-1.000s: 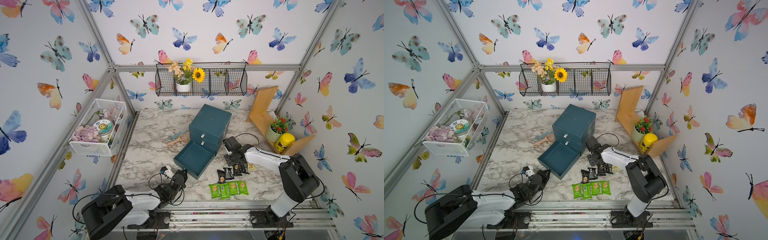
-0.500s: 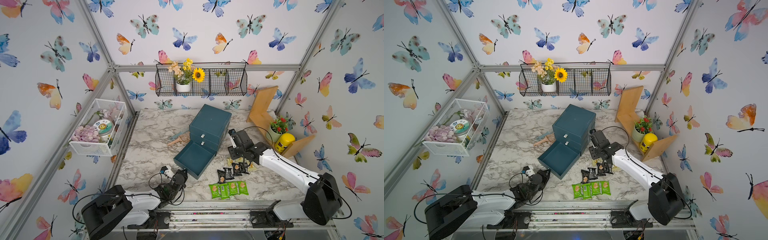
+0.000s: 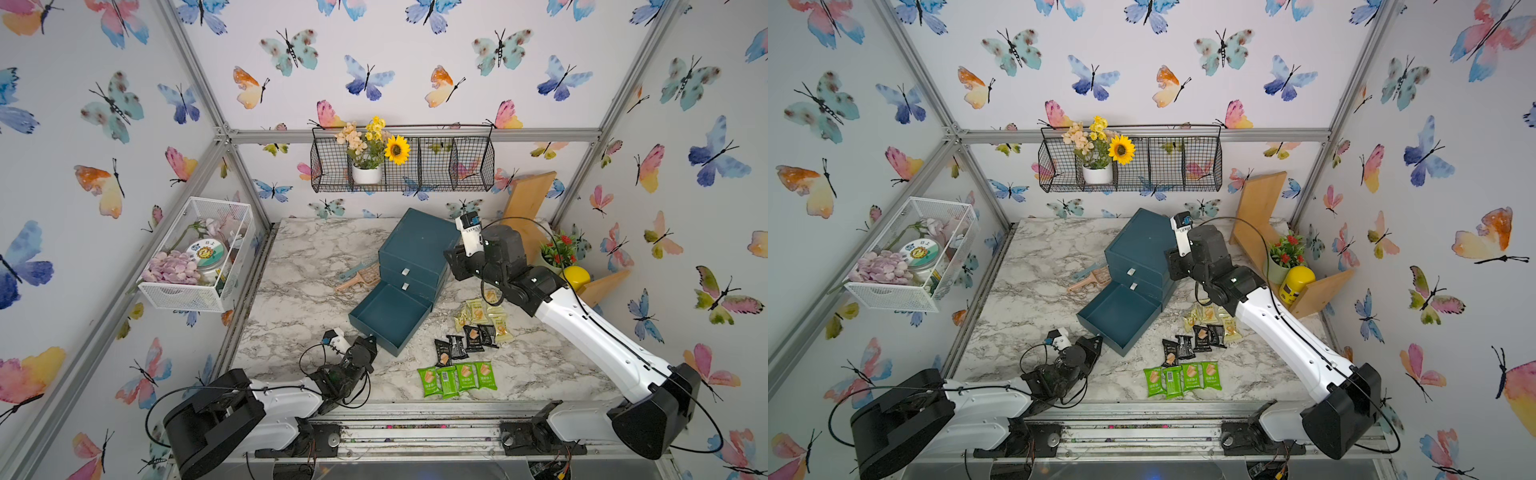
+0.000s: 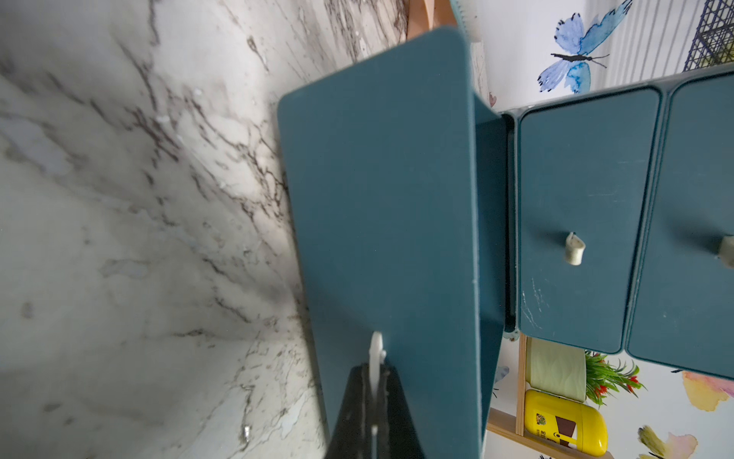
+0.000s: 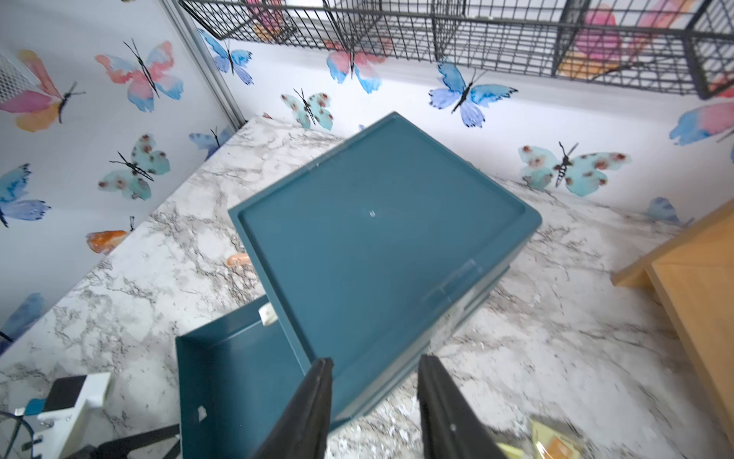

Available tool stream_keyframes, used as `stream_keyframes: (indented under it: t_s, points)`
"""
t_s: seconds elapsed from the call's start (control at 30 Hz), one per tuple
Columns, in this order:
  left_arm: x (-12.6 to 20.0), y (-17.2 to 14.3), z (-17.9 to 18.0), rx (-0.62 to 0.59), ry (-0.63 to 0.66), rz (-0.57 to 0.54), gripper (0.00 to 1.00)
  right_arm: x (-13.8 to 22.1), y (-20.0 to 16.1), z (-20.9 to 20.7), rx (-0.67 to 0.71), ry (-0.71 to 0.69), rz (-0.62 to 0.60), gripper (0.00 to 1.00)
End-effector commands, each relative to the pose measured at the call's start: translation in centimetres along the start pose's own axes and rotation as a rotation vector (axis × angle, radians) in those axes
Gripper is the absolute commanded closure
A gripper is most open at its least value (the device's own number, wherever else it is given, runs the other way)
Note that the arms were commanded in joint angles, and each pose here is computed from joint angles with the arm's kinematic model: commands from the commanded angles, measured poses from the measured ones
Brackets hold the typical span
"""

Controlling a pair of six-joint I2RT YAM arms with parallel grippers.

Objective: Take the cookies out of the drawer
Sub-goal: Close the drawer in the storage box.

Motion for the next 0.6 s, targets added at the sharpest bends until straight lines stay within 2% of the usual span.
stream_keyframes:
  t_s: [0.0, 0.2, 0.57]
  points:
    - [-0.3, 0.0, -0.8, -0.017, -0.016, -0.024, 1.00, -1.8, 0.9, 0.2, 0.016, 0.041, -0.031, 0.62]
    - [-0.6, -0.3, -1.4, -0.018, -0.029, -0.018, 1.00, -4.5, -0.7, 0.2, 0.026, 0.025, 0.044, 0.67]
    - [-2.6, -1.6, -2.9, -0.025, -0.042, -0.004, 1.00, -6.3, -4.4, 0.1, 0.036, -0.008, 0.171, 0.71]
Point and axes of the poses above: each gripper's point midway between its finger pads, its own x axis back along the fingers, its own z axis along the line the jaws close on, y = z × x, the point moved 8 cm from there along x, back along the fingers, and after that the axes turned 9 degrees about x, right-handed, at the moved point
